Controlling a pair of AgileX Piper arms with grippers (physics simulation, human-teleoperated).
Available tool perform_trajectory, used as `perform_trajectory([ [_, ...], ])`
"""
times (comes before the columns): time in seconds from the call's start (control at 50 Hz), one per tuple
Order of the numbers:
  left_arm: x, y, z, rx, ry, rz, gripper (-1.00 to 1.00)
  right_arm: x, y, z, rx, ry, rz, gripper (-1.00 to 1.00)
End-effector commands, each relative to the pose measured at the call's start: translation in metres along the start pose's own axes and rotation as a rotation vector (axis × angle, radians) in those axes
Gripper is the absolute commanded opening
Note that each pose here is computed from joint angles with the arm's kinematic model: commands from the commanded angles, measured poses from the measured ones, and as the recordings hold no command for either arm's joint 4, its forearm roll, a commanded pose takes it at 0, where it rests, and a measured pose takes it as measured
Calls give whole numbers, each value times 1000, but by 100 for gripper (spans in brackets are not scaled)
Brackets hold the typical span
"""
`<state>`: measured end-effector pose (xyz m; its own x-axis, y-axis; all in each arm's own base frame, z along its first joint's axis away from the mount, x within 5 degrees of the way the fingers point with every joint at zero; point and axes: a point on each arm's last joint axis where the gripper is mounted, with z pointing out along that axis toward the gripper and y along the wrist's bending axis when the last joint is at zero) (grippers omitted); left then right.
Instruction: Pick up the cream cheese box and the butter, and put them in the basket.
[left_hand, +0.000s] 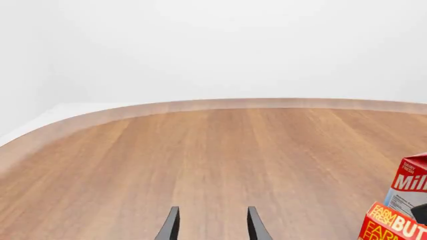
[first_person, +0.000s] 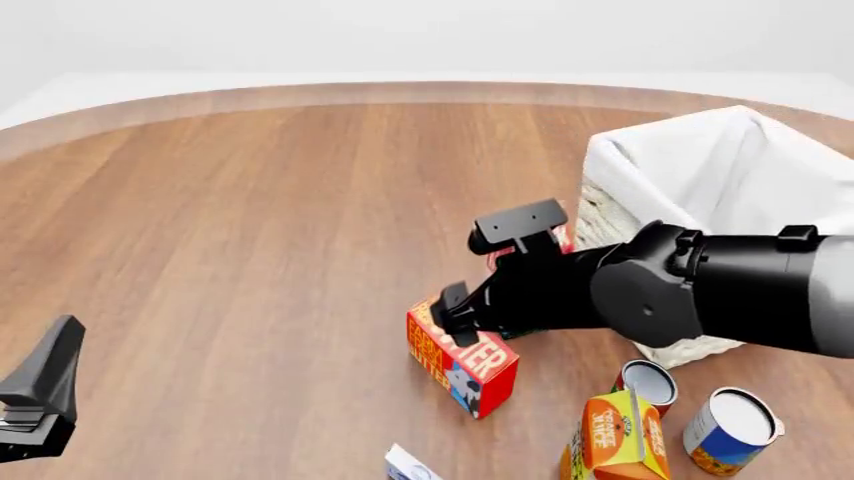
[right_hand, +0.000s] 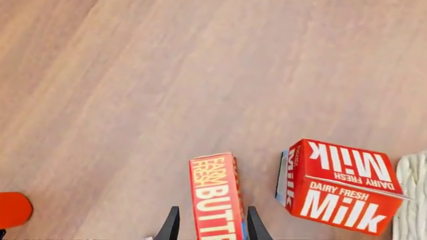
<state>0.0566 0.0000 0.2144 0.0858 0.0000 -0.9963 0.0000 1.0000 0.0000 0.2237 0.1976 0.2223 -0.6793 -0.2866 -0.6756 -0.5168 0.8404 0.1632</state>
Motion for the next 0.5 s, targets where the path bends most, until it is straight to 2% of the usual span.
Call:
perform_trajectory([
  [0.02,0,0,0,0,0,0,100,5,3,8,-4,21,4,100],
  [0.1,0,0,0,0,0,0,100,16,5,15,-9,45,4,100],
  [0.26,0,0,0,0,0,0,100,11,4,14,-2,50,-12,100],
  [0.36,0,0,0,0,0,0,100,18,1,20,3,64,-11,100],
  [0.5,0,0,0,0,0,0,100,16,-6,19,22,74,-12,100],
])
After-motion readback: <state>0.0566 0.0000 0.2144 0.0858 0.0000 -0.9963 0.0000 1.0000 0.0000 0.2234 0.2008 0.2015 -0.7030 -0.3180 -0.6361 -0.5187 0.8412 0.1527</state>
